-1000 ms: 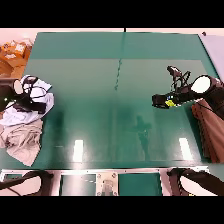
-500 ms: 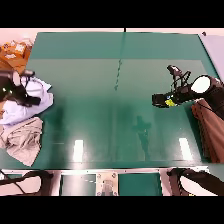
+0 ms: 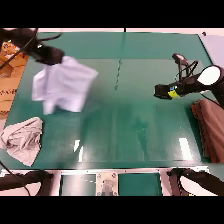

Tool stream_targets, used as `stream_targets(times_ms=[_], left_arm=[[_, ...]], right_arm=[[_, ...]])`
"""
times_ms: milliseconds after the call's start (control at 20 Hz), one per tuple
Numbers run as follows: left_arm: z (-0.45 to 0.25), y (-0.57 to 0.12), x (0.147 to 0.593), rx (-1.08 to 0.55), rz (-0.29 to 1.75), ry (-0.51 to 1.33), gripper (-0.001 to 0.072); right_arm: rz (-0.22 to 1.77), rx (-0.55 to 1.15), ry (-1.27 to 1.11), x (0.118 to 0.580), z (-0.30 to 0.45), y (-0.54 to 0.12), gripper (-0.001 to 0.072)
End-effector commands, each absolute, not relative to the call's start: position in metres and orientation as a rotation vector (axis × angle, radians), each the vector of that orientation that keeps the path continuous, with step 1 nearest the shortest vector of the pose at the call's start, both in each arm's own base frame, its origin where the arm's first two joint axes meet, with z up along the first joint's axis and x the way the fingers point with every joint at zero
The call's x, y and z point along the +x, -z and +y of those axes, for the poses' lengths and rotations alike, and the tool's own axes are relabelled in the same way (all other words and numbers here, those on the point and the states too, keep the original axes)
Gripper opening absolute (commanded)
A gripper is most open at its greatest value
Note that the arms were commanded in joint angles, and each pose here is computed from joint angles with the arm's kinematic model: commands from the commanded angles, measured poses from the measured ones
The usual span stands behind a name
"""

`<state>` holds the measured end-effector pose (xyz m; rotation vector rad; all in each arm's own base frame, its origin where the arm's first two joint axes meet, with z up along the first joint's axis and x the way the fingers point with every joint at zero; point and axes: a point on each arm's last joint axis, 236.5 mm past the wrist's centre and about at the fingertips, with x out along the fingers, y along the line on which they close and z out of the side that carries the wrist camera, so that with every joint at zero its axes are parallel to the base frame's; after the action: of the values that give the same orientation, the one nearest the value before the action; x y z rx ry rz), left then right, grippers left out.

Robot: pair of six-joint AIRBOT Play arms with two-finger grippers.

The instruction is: Fold the shirts.

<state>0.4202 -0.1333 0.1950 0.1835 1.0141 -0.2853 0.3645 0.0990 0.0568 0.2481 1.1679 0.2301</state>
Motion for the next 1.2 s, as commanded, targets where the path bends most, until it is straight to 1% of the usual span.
stream_targets(times_ms=[0,100,200,250,300,350,400,550,600,650,700,750,850,950,1000,1050,1100,1150], left_arm=[[-0.237,-0.213,0.374,0.149,1.004,0.566,0.002],[-0.265,-0.178,0.357,0.163,1.091,0.637,0.002],[-0.288,-0.134,0.341,0.132,1.193,0.7,0.0028],[-0.297,-0.114,0.332,0.094,1.24,0.736,0.0351],[-0.301,-0.097,0.328,0.072,1.274,0.742,0.0699],[-0.297,-0.084,0.325,0.086,1.298,0.733,0.0712],[-0.289,-0.076,0.325,0.103,1.321,0.718,0.0712],[-0.253,-0.07,0.334,0.118,1.373,0.661,0.0712],[-0.24,-0.069,0.343,0.095,1.375,0.629,0.0712],[-0.225,-0.069,0.356,0.06,1.362,0.59,0.0712],[-0.214,-0.067,0.369,0.023,1.341,0.554,0.0712],[-0.204,-0.065,0.383,-0.022,1.317,0.526,0.0712],[-0.205,-0.061,0.406,-0.107,1.253,0.551,0.0712],[-0.228,-0.053,0.422,-0.19,1.212,0.63,0.0712],[-0.246,-0.045,0.426,-0.225,1.201,0.684,0.0712],[-0.264,-0.035,0.43,-0.271,1.195,0.731,0.0712],[-0.279,-0.024,0.435,-0.311,1.193,0.758,0.0712],[-0.29,-0.009,0.44,-0.347,1.195,0.771,0.0712]], right_arm=[[1.102,0.26,-0.232,0.378,0.1,-0.087,0.0017],[1.081,0.275,-0.226,0.382,0.1,-0.098,0.0017],[1.085,0.305,-0.203,0.383,0.096,-0.099,0.0017],[1.102,0.309,-0.194,0.38,0.092,-0.097,0.0056],[1.123,0.313,-0.185,0.376,0.087,-0.095,0.0222],[1.147,0.317,-0.174,0.371,0.082,-0.092,0.0386],[1.16,0.316,-0.166,0.369,0.076,-0.09,0.0433],[1.18,0.352,-0.109,0.367,0.052,-0.086,0.0432],[1.191,0.366,-0.09,0.365,0.044,-0.081,0.043],[1.21,0.382,-0.067,0.361,0.036,-0.072,0.0395],[1.241,0.398,-0.04,0.354,0.028,-0.059,0.0286],[1.284,0.424,-0.007,0.344,0.019,-0.04,0.0198],[1.385,0.491,0.044,0.317,0.01,0.0,0.0194],[1.472,0.562,0.072,0.287,0.014,0.043,0.0204],[1.501,0.599,0.067,0.275,0.022,0.059,0.031],[1.516,0.647,0.023,0.265,0.037,0.072,0.0458],[1.504,0.701,-0.025,0.263,0.052,0.079,0.0484],[1.48,0.758,-0.065,0.264,0.066,0.083,0.0482]])
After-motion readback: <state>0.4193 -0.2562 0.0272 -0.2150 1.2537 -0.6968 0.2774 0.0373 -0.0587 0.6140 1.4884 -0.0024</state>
